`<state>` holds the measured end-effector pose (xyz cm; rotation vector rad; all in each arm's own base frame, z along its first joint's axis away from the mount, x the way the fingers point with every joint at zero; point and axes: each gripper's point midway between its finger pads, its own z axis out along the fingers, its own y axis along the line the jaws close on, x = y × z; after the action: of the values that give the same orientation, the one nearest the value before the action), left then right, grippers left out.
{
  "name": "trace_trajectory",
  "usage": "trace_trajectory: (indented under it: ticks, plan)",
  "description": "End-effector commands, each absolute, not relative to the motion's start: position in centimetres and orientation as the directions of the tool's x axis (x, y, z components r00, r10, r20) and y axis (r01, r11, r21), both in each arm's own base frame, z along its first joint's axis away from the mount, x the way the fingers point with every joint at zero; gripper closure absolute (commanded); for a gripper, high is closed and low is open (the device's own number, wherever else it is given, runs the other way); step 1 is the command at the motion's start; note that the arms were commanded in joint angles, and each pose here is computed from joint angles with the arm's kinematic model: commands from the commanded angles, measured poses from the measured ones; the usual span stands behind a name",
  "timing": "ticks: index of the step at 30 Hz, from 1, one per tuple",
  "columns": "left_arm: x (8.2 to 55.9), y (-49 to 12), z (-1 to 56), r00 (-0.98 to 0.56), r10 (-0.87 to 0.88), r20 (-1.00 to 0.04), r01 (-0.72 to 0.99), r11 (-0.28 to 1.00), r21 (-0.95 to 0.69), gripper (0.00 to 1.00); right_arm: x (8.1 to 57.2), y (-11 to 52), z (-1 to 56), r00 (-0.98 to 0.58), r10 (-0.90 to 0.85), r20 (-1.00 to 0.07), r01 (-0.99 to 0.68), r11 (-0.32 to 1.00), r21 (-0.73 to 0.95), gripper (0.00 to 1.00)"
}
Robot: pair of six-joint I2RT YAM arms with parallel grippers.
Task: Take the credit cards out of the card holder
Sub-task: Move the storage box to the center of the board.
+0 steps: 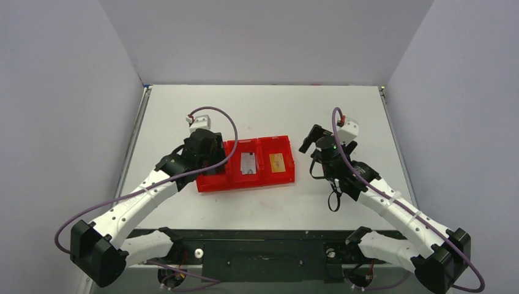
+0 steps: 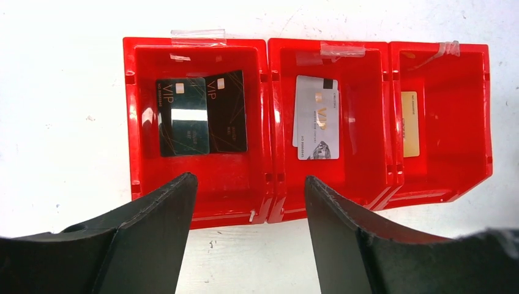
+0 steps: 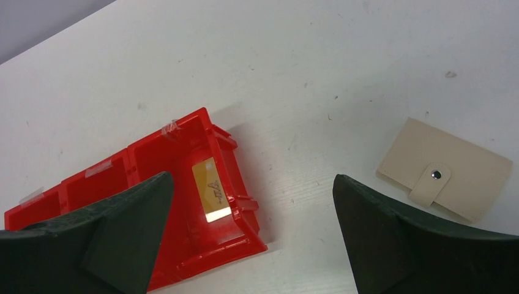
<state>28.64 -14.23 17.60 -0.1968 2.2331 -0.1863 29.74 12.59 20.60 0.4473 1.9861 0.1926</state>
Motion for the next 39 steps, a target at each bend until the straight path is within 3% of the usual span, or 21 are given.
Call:
trace_trajectory:
  ticks: [1,12,18,23,27,39]
  plan:
    - [29.3,-15.1,20.3,-0.605,-0.231,-0.762,-0.022,0.961,-0.275,0.37,30.3,12.9,22.4,-0.367,0.402,-0.839,0.216,0.914,0.343,0.0]
    - [29.3,-14.2,21.6,-0.601,-0.224,-0.767,-0.025,0.965,-0.262,0.37,29.1,11.7,21.9,-0.418,0.384,-0.823,0.236,0.921,0.31,0.0]
    - [29.8,-13.0,21.7,-0.6,-0.249,-0.761,-0.068,0.963,-0.261,0.37,25.3,16.0,20.9,-0.548,0.236,-0.802,0.051,0.967,0.25,0.0]
    - [30.4,-11.6,21.0,-0.617,-0.276,-0.737,-0.113,0.958,-0.264,0.37,23.4,17.2,16.7,-0.616,0.177,-0.767,0.045,0.981,0.191,0.0]
    - [30.2,-11.5,20.6,-0.622,-0.286,-0.729,-0.111,0.954,-0.279,0.37,25.0,16.7,16.9,-0.584,0.215,-0.783,0.063,0.973,0.22,0.0]
    - [30.5,-11.0,21.3,-0.617,-0.297,-0.729,-0.116,0.95,-0.289,0.37,30.9,18.6,13.4,-0.681,0.263,-0.684,0.011,0.937,0.35,0.01]
